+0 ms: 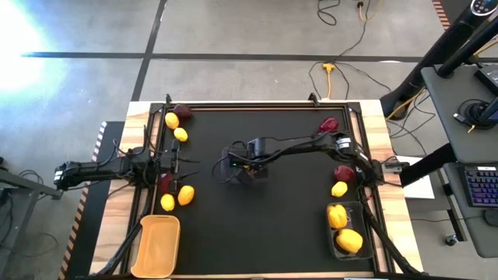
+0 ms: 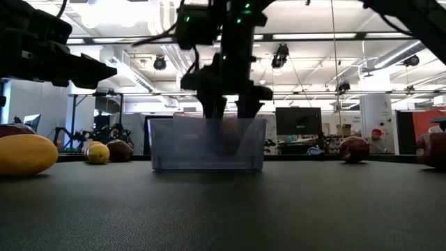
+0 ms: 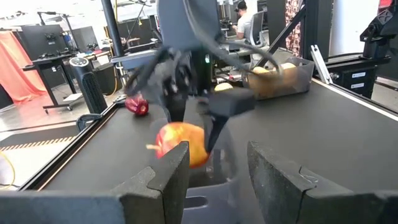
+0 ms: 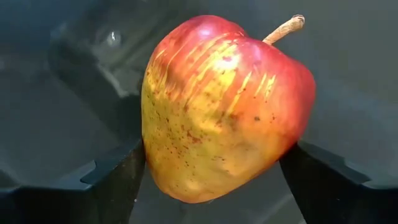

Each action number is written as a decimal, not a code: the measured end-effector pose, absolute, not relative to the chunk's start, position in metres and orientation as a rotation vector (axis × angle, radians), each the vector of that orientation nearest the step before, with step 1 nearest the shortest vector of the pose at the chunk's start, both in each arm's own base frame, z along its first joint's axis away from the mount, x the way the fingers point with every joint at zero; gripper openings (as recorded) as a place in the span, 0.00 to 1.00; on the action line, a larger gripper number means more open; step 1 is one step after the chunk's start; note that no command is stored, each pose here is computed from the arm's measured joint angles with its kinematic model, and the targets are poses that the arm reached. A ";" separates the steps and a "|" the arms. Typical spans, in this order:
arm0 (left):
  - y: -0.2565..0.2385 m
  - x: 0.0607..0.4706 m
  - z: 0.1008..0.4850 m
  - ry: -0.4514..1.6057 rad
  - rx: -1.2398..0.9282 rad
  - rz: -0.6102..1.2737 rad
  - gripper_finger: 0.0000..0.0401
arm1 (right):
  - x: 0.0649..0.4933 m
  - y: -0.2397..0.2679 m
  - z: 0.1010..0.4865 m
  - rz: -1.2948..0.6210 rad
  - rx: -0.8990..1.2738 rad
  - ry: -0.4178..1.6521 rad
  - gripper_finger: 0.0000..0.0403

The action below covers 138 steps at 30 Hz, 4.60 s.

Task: Sort produce into baskets
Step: Put the red apple into the top black bin

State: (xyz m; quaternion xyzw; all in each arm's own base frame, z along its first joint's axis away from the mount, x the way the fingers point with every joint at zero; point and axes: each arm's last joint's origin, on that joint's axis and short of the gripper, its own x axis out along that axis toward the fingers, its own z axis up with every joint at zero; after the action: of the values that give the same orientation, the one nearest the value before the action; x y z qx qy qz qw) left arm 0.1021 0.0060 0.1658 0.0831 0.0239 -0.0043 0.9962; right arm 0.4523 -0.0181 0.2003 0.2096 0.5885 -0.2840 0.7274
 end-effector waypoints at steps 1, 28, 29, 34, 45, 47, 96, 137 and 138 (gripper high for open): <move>0.006 0.102 0.166 0.048 0.166 -0.009 0.36 | 0.454 -0.020 0.196 -0.617 0.458 1.320 0.85; 0.006 0.102 0.166 0.048 0.166 -0.009 0.36 | 0.425 -0.041 0.210 -0.808 0.536 1.544 0.91; 0.006 0.102 0.166 0.048 0.166 -0.009 0.36 | 0.423 -0.042 0.213 -0.810 0.541 1.543 0.91; 0.006 0.102 0.166 0.048 0.166 -0.009 0.36 | 0.413 -0.043 0.246 -0.770 0.568 1.468 0.92; 0.006 0.102 0.166 0.048 0.166 -0.009 0.36 | 0.325 -0.107 0.295 -1.105 0.657 1.307 0.92; 0.006 0.102 0.166 0.048 0.167 -0.009 0.36 | 0.299 -0.120 0.293 -1.229 0.716 1.264 0.92; 0.006 0.102 0.166 0.048 0.166 -0.009 0.36 | 0.245 -0.190 0.225 -1.271 1.181 0.664 0.71; 0.006 0.102 0.166 0.048 0.166 -0.009 0.36 | 0.443 -0.052 0.197 -0.836 0.696 0.890 0.88; 0.006 0.102 0.166 0.048 0.166 -0.009 0.36 | 0.442 -0.052 0.197 -0.833 0.686 0.894 0.89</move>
State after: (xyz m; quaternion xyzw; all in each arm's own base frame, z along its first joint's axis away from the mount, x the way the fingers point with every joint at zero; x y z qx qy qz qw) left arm 0.1021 0.0060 0.1657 0.0831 0.0239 -0.0045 0.9962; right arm 0.4423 -0.0523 0.1965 0.3156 0.4114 -0.3832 0.7644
